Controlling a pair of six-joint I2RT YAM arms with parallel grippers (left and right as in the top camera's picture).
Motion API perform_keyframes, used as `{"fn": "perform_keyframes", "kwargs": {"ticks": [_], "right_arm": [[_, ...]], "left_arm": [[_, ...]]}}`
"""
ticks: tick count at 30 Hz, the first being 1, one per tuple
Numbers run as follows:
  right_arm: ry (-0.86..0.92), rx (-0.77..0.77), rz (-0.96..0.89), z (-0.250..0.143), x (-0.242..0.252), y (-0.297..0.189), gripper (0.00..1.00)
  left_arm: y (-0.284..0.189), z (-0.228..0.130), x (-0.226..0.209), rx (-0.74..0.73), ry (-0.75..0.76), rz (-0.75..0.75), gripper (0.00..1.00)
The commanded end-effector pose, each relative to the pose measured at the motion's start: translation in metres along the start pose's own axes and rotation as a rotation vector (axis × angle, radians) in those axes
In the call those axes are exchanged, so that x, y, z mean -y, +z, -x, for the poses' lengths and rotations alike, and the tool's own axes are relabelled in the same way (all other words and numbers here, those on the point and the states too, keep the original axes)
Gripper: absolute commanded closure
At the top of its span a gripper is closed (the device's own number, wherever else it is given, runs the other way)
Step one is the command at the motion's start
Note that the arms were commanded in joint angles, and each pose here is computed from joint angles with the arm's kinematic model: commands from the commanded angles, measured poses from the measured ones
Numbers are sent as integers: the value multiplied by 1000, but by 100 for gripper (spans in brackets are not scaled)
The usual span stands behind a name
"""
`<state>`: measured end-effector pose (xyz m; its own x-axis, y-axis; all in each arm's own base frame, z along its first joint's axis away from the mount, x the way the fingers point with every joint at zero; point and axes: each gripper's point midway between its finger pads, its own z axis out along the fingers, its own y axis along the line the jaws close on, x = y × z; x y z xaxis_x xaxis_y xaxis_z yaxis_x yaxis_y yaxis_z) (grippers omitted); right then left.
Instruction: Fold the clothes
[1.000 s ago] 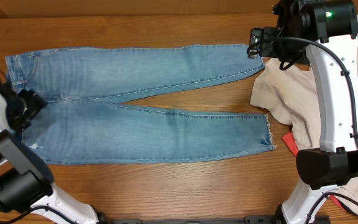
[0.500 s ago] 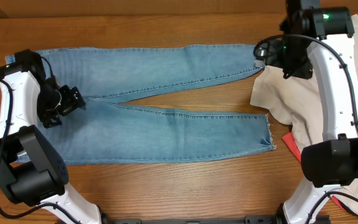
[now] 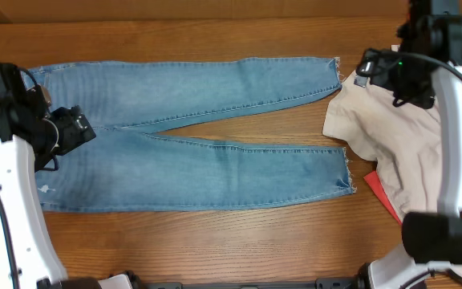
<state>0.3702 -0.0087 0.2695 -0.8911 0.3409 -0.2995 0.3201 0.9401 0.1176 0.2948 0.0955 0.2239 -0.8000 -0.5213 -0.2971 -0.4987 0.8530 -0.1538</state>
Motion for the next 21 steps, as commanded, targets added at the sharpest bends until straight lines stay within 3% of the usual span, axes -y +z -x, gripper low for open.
{"fn": "perform_keyframes", "kwargs": {"ticks": [1, 8, 21], "right_arm": [[20, 129, 4, -1, 8, -43, 0], [34, 222, 21, -13, 13, -73, 0], [80, 131, 105, -98, 24, 0, 0]], "left_arm": [[-16, -4, -2, 54, 16, 8, 12], [-20, -23, -6, 105, 9, -4, 11], [-11, -61, -16, 140, -26, -6, 11]]}}
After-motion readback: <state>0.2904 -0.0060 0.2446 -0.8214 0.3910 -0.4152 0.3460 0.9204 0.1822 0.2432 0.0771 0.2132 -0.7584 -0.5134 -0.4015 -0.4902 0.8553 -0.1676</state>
